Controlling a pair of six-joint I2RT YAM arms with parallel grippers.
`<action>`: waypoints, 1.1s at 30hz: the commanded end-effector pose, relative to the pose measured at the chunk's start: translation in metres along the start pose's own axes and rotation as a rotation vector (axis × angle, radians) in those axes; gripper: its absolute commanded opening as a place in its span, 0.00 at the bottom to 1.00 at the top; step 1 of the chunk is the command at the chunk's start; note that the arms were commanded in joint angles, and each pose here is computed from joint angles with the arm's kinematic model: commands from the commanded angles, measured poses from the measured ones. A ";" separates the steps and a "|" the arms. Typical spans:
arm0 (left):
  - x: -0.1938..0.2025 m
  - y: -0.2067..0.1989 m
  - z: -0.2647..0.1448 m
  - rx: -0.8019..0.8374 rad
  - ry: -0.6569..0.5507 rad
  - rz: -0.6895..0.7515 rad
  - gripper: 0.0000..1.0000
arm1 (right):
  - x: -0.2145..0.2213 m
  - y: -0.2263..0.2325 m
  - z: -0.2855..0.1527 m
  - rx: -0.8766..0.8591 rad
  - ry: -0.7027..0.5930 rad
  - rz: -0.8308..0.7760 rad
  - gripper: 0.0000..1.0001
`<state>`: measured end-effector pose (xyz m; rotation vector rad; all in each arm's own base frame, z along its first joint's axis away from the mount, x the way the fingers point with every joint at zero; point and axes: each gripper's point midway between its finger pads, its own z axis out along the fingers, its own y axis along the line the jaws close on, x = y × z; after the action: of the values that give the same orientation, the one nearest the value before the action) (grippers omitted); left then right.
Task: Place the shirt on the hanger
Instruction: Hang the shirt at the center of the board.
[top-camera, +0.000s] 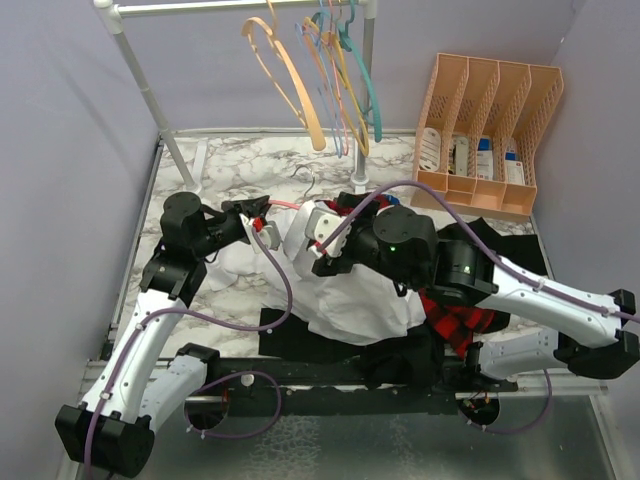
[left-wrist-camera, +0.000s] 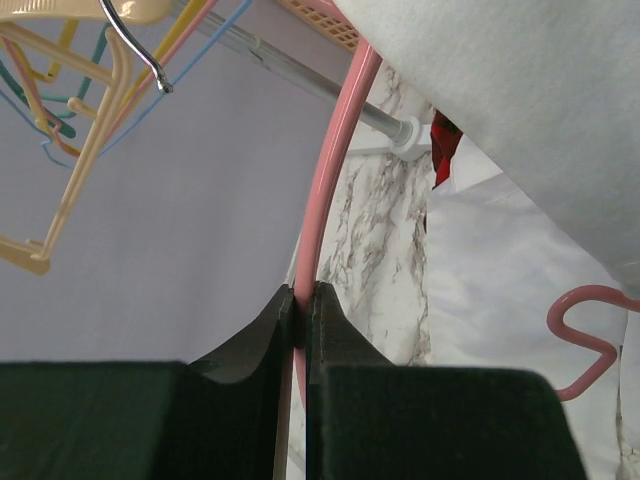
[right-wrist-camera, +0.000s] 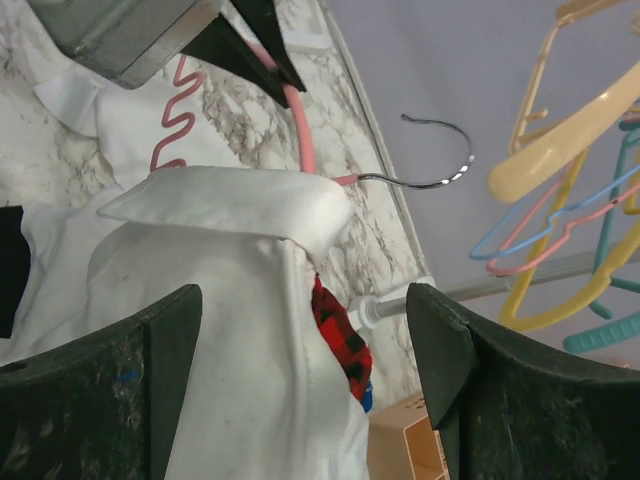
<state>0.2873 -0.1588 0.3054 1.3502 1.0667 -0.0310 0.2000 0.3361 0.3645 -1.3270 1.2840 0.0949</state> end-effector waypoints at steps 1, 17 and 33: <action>-0.020 0.003 0.002 -0.007 -0.096 -0.002 0.00 | -0.035 -0.046 -0.033 0.121 -0.109 0.139 0.84; -0.020 0.006 0.000 -0.050 -0.106 0.073 0.00 | -0.013 0.002 -0.083 -0.157 0.087 0.516 0.89; -0.041 0.023 -0.013 -0.103 -0.147 0.112 0.00 | 0.020 0.029 -0.023 -0.231 0.171 0.501 0.94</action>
<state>0.2808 -0.1597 0.3132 1.3336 0.9741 0.0053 0.1709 0.3072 0.3496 -1.1671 1.7765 0.4365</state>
